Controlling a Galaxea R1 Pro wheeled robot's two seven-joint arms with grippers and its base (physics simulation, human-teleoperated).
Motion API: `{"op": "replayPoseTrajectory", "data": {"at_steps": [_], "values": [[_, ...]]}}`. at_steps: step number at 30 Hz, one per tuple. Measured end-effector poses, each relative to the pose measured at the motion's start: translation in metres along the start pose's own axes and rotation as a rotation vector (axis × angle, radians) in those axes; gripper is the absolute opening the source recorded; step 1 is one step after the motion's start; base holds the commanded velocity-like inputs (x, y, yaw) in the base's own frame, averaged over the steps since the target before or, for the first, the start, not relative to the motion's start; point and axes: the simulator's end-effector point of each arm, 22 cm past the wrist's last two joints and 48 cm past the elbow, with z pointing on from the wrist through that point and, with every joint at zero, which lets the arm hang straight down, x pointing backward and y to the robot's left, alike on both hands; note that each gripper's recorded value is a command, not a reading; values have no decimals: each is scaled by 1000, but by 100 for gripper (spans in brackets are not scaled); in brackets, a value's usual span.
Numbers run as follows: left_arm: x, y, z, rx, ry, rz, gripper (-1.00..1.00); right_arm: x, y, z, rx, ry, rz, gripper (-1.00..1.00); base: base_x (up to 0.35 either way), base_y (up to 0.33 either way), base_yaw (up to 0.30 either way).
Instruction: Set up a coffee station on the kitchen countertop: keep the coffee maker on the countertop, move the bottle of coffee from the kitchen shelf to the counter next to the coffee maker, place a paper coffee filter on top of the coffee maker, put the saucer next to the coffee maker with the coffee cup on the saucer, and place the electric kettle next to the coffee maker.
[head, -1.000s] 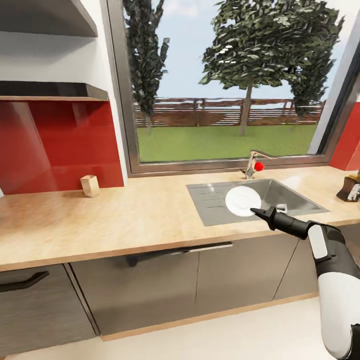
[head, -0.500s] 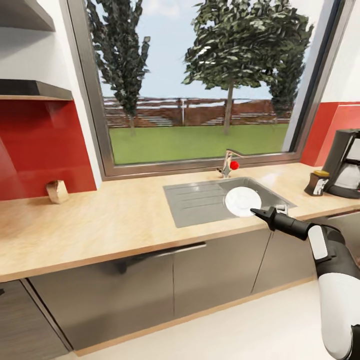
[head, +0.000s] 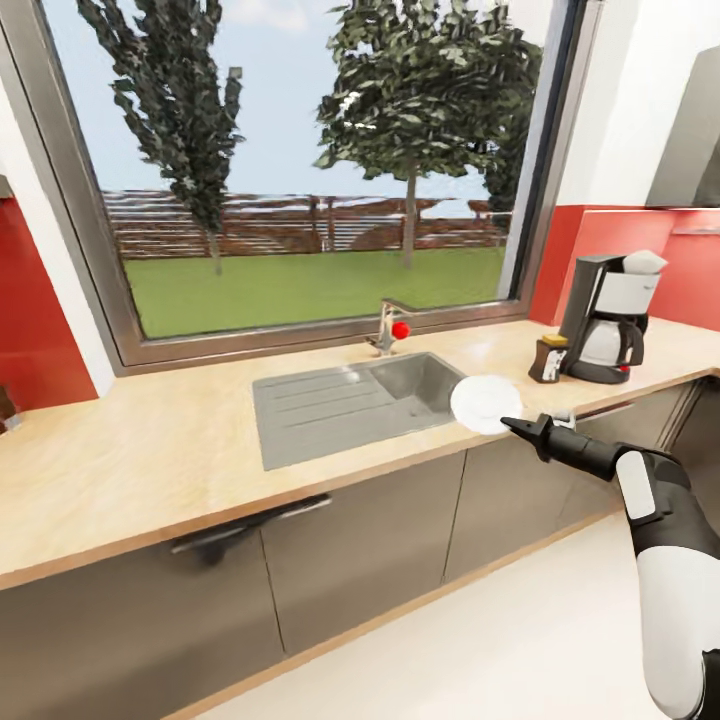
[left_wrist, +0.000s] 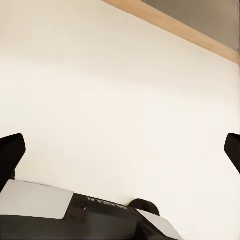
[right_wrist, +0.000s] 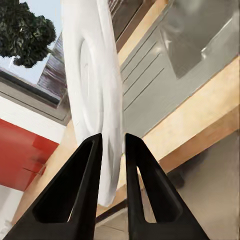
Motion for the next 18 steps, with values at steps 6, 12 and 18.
{"op": "replayPoseTrajectory", "data": {"at_steps": [6, 12, 18], "values": [[-1, 1, 0, -1, -1, 0, 100, 0, 0, 0, 0, 0, 0, -100, 107, -291, -257], [-1, 1, 0, -1, -1, 0, 100, 0, 0, 0, 0, 0, 0, -100, 153, -262, -158], [-1, 1, 0, -1, -1, 0, 100, 0, 0, 0, 0, 0, 1, -100, 44, -64, -248]]}}
